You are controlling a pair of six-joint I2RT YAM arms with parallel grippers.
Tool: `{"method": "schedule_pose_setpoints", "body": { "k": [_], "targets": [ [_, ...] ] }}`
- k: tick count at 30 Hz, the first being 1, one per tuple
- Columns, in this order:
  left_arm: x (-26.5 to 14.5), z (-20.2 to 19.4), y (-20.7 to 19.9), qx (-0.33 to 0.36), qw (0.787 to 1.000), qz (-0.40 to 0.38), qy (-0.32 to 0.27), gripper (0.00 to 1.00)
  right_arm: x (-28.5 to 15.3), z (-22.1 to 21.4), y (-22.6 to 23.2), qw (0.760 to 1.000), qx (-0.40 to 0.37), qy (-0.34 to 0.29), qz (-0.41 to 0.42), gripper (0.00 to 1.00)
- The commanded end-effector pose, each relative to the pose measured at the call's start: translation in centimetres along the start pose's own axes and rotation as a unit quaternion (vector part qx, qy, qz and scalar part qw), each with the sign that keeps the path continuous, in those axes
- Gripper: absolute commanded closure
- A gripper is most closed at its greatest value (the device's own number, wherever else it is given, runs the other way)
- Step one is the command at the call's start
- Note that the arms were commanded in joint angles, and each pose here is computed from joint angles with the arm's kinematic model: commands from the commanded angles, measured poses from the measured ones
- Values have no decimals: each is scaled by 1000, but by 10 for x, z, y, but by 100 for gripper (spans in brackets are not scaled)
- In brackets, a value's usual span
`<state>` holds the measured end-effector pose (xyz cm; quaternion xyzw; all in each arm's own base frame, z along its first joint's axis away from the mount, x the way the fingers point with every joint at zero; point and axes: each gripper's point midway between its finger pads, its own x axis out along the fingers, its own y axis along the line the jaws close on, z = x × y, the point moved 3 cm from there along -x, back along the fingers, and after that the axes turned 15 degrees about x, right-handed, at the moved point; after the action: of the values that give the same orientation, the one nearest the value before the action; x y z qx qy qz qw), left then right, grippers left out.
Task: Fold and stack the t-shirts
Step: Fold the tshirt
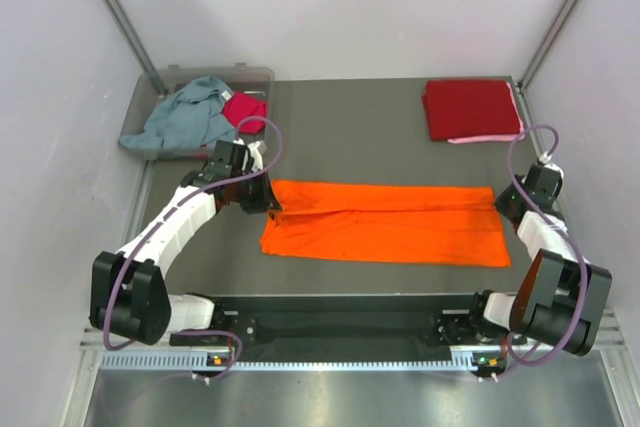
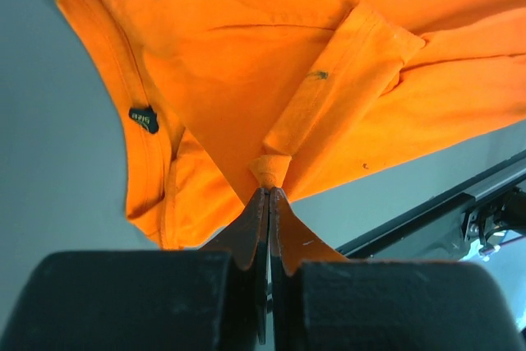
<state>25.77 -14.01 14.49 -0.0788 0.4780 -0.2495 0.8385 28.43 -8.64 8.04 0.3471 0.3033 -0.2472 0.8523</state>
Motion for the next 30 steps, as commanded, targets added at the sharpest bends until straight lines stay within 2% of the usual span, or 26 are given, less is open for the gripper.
{"method": "schedule_pose_setpoints", "body": {
  "k": [1,11,13,19,23,26,30],
  "targets": [
    [-2,-4,-4,-3,1000,-5,-8,100,-4,-4,0,1000,5,-5,0,100],
    [7,-21,1,-12,1000,6,16,100,-7,-18,-15,999,25,8,-32,100],
    [8,-23,2,-14,1000,9,20,100,-10,-15,-20,998,33,4,-60,100],
    [13,-28,3,-14,999,16,37,100,-17,-12,-31,991,49,13,-120,90],
    [15,-31,1,-11,999,16,42,100,-22,-5,-34,989,61,-16,-133,77],
    [15,-34,1,-10,998,17,53,100,-23,-1,-31,989,64,-21,-128,76],
    [14,-38,9,4,996,59,69,100,-22,2,-26,990,64,-14,-125,76]
  ]
}}
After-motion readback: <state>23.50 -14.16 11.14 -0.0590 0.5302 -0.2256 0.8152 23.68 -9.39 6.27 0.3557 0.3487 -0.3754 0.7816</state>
